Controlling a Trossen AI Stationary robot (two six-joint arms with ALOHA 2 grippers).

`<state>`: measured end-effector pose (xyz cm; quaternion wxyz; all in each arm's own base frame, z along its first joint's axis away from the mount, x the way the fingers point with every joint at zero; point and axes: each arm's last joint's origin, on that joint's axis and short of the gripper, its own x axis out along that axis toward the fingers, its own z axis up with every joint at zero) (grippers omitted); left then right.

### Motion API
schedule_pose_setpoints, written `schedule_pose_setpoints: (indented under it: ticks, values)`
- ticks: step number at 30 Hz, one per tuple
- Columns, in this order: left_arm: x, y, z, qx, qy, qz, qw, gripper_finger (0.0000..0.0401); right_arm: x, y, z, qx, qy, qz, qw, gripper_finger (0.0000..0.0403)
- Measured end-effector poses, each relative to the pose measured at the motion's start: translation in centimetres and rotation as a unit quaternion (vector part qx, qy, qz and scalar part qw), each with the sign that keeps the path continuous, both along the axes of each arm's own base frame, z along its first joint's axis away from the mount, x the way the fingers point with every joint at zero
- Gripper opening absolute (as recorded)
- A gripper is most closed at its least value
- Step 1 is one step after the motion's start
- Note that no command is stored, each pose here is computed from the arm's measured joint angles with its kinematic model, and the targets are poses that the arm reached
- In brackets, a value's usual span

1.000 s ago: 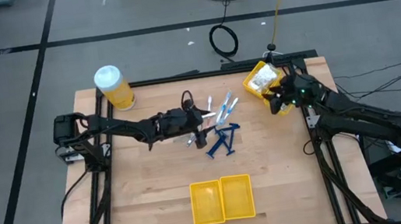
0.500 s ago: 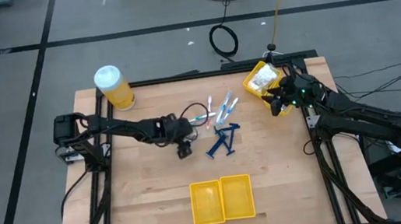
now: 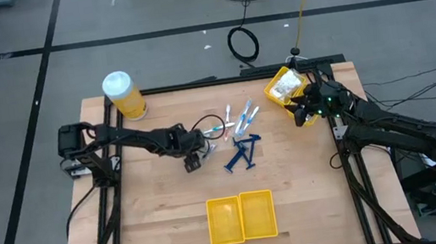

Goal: Pick & Place Travel size toiletries
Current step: Put the silver nail cutter into the top right yellow bin

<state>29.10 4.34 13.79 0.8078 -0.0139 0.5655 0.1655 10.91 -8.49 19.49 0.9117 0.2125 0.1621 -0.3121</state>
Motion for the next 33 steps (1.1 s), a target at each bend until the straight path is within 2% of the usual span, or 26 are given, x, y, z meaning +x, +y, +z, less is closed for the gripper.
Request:
schedule_pose_setpoints:
  ticks: [3,6,9,12,20,24,28,33]
  values:
    - [-0.1,0.1,-0.8,-0.027,0.003,-0.008,1.000,0.0273,0.0,0.0,0.0,0.001,0.001,0.000,1.000,0.0196]
    - [-0.3,0.3,-2.0,-0.034,0.022,-0.005,0.999,0.0271,0.0,0.0,0.0,0.001,0.001,0.000,1.000,0.0196]
    - [-0.2,0.4,-2.3,-0.044,0.025,-0.004,0.999,0.0250,0.0,0.0,0.0,0.001,0.001,0.000,1.000,0.0196]
    - [-0.2,0.3,-2.3,-0.053,0.022,-0.007,0.998,0.0203,0.0,0.0,0.0,0.002,0.000,-0.001,1.000,0.0196]
    - [-0.2,0.1,-2.3,-0.084,0.016,-0.029,0.996,0.0022,0.0,0.0,0.0,0.004,-0.001,-0.002,1.000,0.0196]
    - [-0.2,0.0,-1.5,-0.084,0.006,-0.024,0.996,0.0022,0.0,0.0,0.0,0.005,-0.002,-0.002,1.000,0.0196]
    - [-0.4,-0.5,0.6,-0.067,-0.014,-0.045,0.997,0.0014,0.0,0.0,0.0,0.004,-0.004,-0.002,1.000,0.0196]
    - [0.7,-0.3,5.4,-0.004,-0.154,-0.063,0.986,0.0017,0.7,0.3,0.5,-0.014,-0.028,0.022,0.999,0.0196]
